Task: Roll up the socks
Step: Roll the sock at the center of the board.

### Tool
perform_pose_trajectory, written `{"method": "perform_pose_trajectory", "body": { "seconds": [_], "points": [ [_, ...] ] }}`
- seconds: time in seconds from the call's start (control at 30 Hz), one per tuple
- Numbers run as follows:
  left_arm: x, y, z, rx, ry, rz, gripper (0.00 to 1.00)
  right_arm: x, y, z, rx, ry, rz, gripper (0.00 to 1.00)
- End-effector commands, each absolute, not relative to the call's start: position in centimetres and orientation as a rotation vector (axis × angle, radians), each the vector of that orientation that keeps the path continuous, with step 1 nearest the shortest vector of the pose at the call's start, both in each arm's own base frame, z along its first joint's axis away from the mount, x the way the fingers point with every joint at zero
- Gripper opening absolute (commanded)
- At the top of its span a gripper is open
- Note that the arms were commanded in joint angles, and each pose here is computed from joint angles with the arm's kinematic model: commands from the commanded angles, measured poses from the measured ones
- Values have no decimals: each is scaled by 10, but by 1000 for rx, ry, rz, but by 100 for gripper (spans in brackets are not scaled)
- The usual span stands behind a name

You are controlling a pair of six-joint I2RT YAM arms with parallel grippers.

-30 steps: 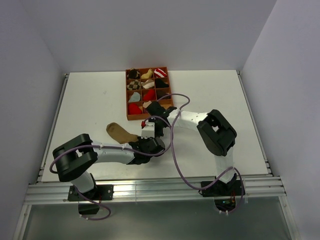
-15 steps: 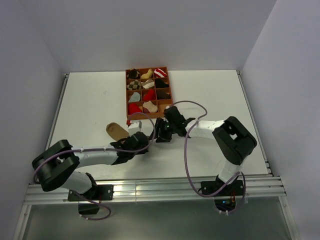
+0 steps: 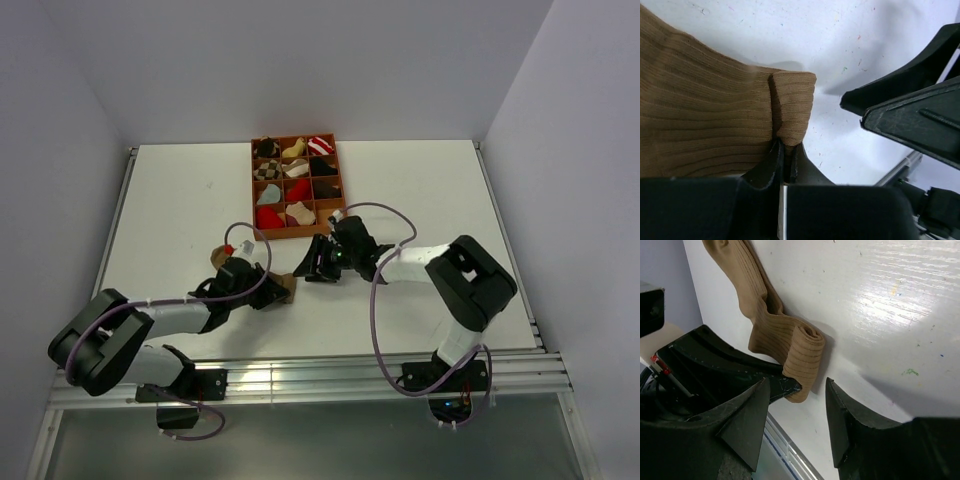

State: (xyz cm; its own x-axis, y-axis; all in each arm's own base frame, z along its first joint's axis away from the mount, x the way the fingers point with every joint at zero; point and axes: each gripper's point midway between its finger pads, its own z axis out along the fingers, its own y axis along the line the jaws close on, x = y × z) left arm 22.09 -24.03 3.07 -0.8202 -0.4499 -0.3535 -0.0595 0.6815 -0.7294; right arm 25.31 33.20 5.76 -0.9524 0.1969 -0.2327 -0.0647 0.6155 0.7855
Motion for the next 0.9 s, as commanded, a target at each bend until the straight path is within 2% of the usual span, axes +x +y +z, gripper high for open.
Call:
{"method": "perform_pose_trajectory", "body": {
  "seconds": [0.0,0.3,0.57,0.6,0.63,0.73,0.83,0.87],
  "points": [
    [211,-250,34,-380,2401,-1162,0,251,343,55,73,2516,1302,55],
    [214,-250,21,-398,2443,-1185,0,241,349,24,128,2590,1303,51],
    [220,-252,14,-385,2475,-1193,0,238,349,9,172,2627,1315,42],
    [221,-253,14,-383,2476,-1197,0,237,349,7,175,2631,1315,39],
    [221,-254,13,-383,2480,-1198,0,238,348,7,180,2635,1307,25],
    [225,-253,15,-363,2469,-1184,0,244,345,11,167,2638,1236,6],
    [233,-247,17,-342,2464,-1097,3,251,339,15,163,2669,1126,0],
    [237,-247,21,-330,2457,-1076,11,252,337,16,156,2679,1093,0]
  ]
}}
